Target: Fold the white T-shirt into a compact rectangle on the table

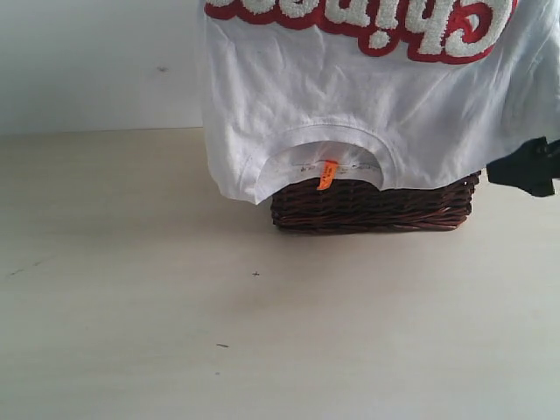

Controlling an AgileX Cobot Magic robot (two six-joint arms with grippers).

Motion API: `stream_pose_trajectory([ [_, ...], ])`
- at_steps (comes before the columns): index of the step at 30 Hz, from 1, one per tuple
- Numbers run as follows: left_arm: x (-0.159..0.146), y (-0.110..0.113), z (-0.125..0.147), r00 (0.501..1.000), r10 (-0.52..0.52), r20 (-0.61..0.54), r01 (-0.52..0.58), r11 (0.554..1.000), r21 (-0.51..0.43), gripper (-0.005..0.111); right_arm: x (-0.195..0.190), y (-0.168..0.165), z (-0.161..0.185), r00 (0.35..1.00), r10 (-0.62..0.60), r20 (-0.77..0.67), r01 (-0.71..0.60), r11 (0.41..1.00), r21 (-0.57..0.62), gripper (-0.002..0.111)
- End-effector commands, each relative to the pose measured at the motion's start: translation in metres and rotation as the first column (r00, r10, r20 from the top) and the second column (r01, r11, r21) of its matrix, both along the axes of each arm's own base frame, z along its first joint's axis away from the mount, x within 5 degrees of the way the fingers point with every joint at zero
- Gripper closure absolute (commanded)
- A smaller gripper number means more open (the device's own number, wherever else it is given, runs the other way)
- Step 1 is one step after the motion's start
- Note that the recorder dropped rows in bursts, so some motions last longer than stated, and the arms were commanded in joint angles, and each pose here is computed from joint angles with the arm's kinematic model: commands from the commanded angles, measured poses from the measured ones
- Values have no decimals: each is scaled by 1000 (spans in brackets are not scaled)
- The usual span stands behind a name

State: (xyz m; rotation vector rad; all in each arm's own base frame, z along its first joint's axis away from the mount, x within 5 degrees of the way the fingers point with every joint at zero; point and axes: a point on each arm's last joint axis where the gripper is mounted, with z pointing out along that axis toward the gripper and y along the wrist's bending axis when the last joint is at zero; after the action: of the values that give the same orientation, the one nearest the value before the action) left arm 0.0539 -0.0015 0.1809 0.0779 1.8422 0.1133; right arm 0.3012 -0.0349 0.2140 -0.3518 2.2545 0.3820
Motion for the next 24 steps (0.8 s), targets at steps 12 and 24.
stream_pose_trajectory([
  [12, 0, 0, 1, 1000, -4, 11, 4, 1000, -1, 107, 12, 3, -1, 995, -63, 75, 50, 986, 161, 86],
  [24, 0, 0, 1, 1000, -4, 11, 4, 1000, -1, 107, -19, 27, 43, 967, 193, 166, -224, 956, 191, 108],
])
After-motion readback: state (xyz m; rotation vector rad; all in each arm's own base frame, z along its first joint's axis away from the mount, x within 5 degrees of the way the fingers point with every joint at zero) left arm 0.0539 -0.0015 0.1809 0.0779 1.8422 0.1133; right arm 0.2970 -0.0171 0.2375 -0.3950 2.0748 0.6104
